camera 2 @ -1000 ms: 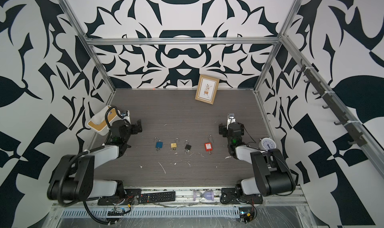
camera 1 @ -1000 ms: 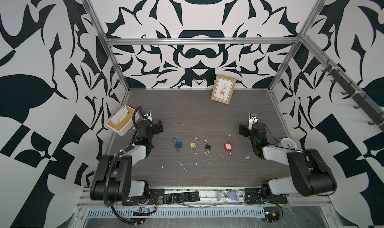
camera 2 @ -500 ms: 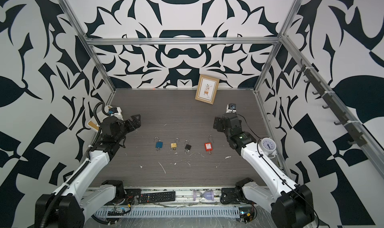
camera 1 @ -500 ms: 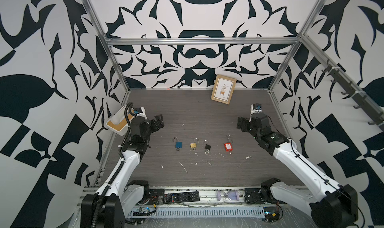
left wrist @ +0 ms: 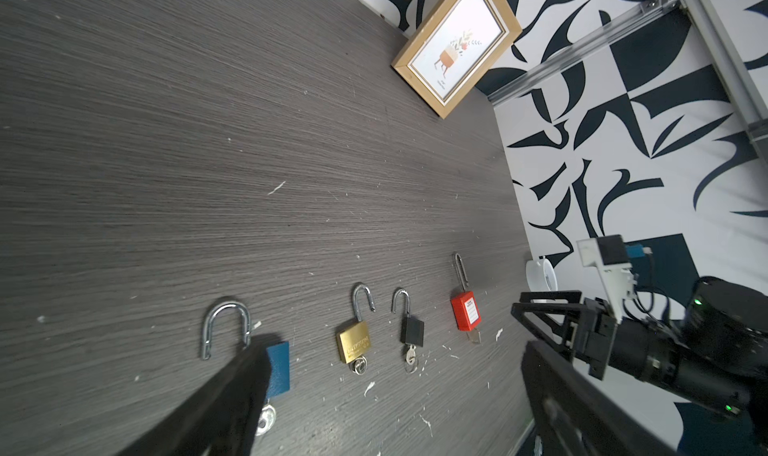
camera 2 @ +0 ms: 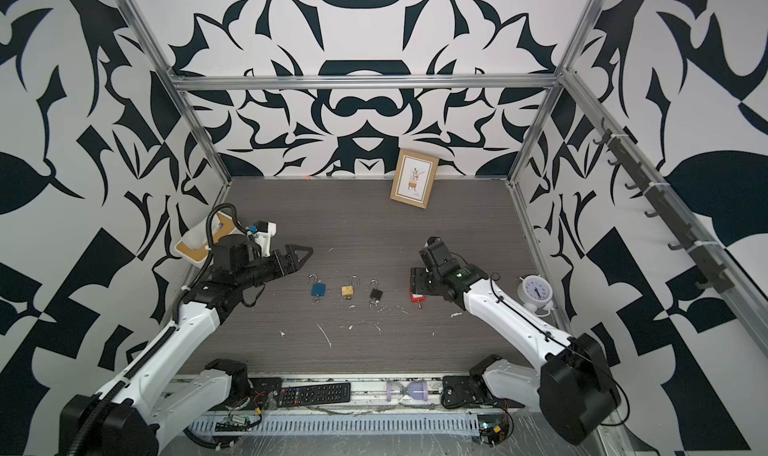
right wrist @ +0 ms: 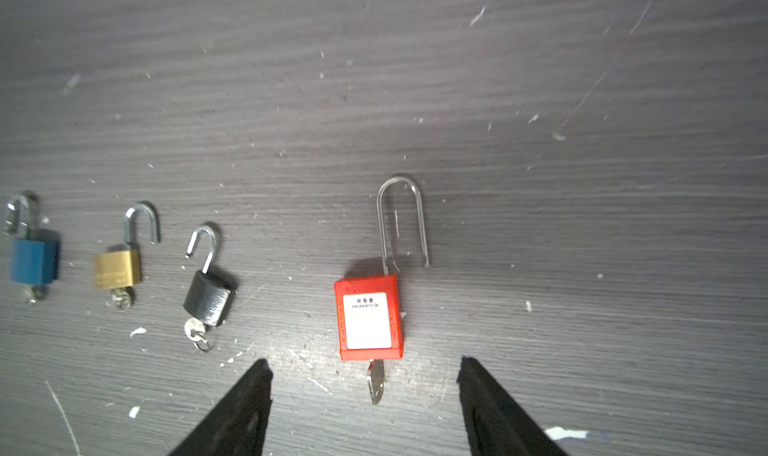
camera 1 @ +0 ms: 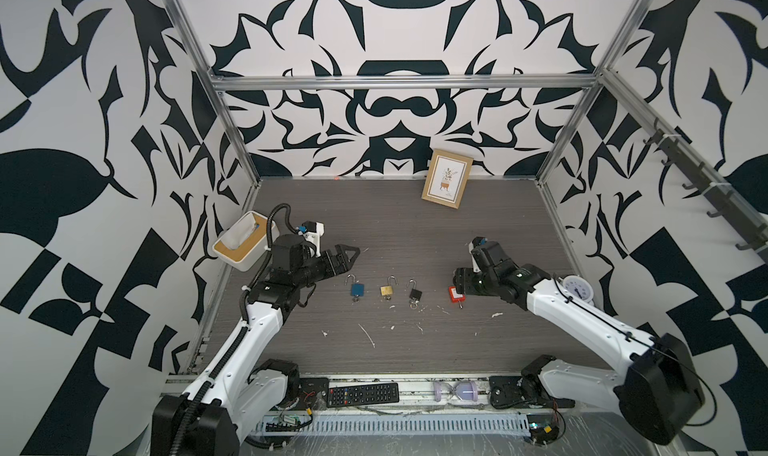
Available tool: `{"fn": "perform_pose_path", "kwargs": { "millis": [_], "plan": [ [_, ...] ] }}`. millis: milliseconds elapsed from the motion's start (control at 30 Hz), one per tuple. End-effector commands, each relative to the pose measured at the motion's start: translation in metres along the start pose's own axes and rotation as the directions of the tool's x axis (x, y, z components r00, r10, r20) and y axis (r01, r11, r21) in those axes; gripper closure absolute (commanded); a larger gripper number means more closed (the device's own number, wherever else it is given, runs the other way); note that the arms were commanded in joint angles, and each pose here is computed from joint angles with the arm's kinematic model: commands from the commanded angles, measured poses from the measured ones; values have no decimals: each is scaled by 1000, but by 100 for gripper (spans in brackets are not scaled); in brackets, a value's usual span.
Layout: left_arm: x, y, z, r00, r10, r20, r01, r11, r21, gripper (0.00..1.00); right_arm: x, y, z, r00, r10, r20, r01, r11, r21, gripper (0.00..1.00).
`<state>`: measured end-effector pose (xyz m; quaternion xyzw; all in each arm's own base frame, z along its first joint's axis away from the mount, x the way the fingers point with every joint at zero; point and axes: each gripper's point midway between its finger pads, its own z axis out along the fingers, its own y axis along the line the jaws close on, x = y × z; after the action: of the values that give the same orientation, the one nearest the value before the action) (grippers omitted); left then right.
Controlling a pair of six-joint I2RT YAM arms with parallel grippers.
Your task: Lock with the key
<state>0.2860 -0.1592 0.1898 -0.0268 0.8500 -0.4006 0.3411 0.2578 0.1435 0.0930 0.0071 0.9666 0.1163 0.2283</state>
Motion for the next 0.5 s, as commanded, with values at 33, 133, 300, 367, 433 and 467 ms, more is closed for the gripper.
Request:
{"fn": "perform_pose_path", "kwargs": {
  "millis": [33, 133, 300, 367, 433, 467],
  "plan": [
    [11, -7, 10, 998, 19, -51, -19, 1000, -8, 2, 3, 9, 16, 1000, 0, -25, 0, 1000, -20, 30],
    [17, -7, 18, 998, 25, -62, -26, 999, -23, 1, 8, 6, 30, 998, 7, -70, -6, 1000, 10, 34],
    [23, -8, 25, 997, 12, -80, -13, 1000, -10, 1, 14, -3, 39, 995, 1, -99, 7, 996, 83, 36],
    [25, -10, 27, 996, 15, -89, -15, 1000, 0, 1, 16, -5, 42, 995, -5, -103, 14, 995, 94, 36],
    [27, -13, 31, 995, 23, -100, -22, 1000, 11, 1, 16, -6, 46, 994, -14, -105, 25, 995, 97, 36],
    [28, -15, 33, 994, 27, -106, -26, 1000, 14, 1, 16, -5, 48, 994, -18, -105, 28, 995, 94, 36]
  ]
}}
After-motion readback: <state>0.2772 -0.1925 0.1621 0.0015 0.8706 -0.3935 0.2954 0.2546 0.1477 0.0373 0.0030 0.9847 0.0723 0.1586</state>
